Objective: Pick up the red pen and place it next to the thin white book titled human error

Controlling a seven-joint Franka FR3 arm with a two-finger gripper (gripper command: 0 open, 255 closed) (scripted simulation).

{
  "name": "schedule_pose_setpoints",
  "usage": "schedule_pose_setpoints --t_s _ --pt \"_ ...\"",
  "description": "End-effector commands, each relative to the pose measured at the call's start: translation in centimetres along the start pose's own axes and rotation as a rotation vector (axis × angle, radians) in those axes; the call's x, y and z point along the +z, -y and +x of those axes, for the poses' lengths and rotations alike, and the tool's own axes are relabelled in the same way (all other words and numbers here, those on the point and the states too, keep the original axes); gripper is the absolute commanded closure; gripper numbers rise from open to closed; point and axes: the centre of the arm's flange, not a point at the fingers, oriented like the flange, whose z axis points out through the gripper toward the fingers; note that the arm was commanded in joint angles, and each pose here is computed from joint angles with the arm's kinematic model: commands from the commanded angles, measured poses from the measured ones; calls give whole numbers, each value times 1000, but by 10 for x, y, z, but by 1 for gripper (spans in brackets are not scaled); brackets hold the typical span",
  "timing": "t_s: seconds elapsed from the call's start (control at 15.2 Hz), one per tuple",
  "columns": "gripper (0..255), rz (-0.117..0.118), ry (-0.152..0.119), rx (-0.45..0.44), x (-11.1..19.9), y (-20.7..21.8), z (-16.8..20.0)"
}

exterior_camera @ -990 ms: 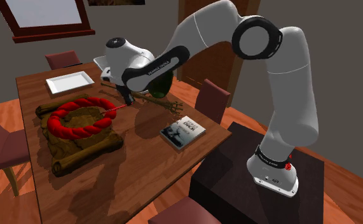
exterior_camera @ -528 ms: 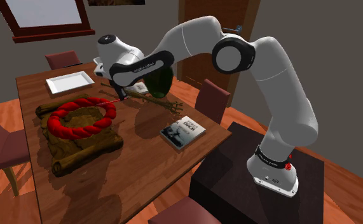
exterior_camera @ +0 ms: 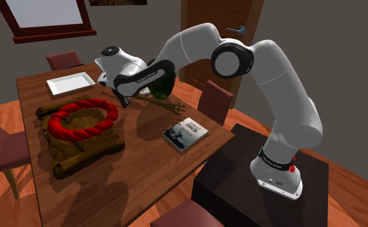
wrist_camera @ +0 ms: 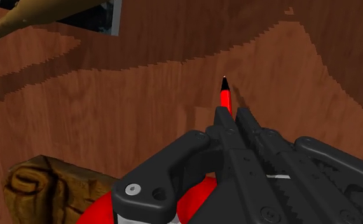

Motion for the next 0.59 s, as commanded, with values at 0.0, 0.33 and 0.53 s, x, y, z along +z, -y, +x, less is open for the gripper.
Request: schedule_pose_setpoints --t_s 0.0,0.33,0.53 --pt "255 0 0 0 11 3 0" --pt "255 0 0 0 24 7 2" --pt "255 0 0 0 24 7 2"
